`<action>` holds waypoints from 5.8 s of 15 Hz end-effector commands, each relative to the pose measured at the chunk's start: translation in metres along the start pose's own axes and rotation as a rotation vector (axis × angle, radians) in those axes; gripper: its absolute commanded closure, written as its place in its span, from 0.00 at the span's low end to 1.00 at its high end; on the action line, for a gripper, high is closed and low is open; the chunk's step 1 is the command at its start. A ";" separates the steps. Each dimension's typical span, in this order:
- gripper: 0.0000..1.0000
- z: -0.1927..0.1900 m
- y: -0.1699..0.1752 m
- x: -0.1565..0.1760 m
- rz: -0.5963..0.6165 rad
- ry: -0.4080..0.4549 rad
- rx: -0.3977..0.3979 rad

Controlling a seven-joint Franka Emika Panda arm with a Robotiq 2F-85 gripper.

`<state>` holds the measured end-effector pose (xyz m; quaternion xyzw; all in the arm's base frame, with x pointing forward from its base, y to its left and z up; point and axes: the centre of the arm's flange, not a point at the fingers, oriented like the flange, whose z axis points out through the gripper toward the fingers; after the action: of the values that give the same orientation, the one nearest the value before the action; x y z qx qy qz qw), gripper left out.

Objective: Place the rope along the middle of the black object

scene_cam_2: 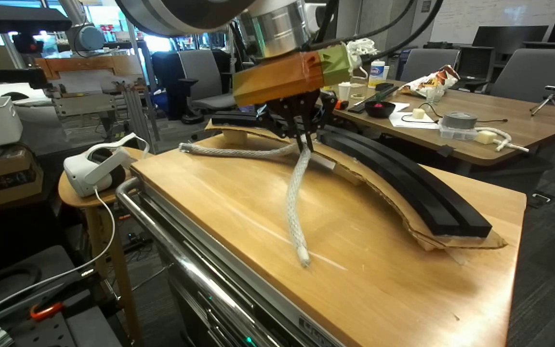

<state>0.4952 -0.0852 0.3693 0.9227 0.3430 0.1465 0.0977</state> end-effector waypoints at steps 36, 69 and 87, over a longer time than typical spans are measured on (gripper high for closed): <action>0.92 0.038 0.156 0.116 -0.381 -0.581 0.000; 0.92 0.032 0.153 0.136 -0.478 -0.661 0.039; 0.01 -0.013 0.154 0.097 -0.706 -0.533 0.587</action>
<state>0.6656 -0.1251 0.4107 0.7773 0.5956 -0.2025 0.0096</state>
